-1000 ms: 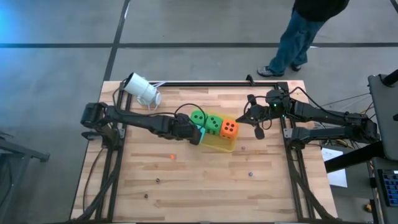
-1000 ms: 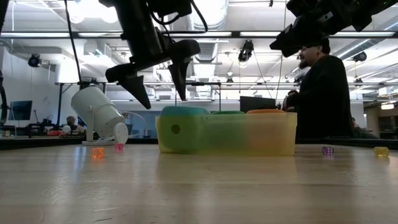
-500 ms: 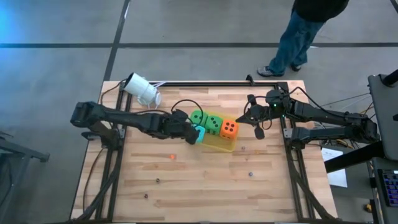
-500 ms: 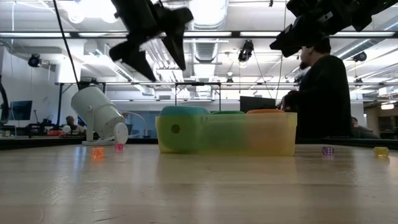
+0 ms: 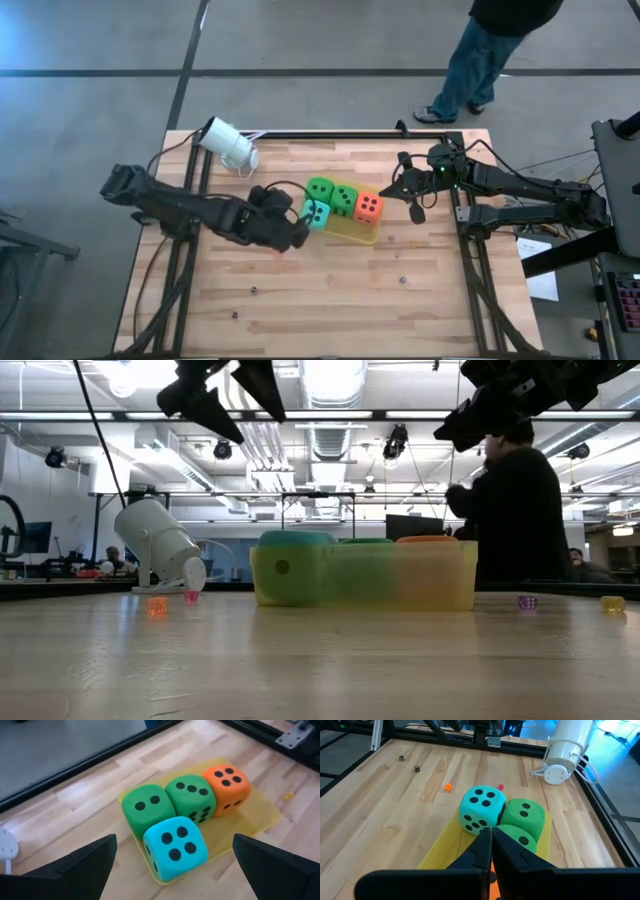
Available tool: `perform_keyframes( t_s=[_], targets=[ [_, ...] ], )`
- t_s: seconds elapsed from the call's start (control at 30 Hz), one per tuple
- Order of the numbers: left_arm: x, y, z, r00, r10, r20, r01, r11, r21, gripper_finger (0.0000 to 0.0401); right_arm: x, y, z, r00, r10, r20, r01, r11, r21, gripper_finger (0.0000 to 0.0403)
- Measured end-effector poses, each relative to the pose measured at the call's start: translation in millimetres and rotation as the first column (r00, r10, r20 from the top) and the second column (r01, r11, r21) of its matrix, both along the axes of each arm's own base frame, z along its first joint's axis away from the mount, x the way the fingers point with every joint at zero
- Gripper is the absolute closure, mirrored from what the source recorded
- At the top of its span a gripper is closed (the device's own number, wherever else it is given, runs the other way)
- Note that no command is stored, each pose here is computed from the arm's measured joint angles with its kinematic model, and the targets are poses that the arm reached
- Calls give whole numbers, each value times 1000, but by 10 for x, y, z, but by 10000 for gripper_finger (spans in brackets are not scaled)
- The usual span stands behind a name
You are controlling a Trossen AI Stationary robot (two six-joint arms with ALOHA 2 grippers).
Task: Pick & Place Dice
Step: Put the small purple dice into the yellow bin
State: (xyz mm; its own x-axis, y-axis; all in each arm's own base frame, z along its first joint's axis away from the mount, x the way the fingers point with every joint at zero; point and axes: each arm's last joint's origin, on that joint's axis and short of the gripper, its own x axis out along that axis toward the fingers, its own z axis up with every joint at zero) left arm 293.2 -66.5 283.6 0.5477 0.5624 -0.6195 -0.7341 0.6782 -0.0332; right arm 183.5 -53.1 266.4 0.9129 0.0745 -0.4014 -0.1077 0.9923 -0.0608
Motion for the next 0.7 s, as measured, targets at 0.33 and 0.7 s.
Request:
perform_keyframes(
  t_s=[0.33,0.7],
  targets=[
    [-61,-184,-4,998,-58,-10,58,998,18,1,0,0,0,1000,0,0,0,1000,0,394],
    [-61,-183,-5,997,-72,-25,73,997,32,1,0,0,0,1000,0,0,0,1000,0,394]
  ],
)
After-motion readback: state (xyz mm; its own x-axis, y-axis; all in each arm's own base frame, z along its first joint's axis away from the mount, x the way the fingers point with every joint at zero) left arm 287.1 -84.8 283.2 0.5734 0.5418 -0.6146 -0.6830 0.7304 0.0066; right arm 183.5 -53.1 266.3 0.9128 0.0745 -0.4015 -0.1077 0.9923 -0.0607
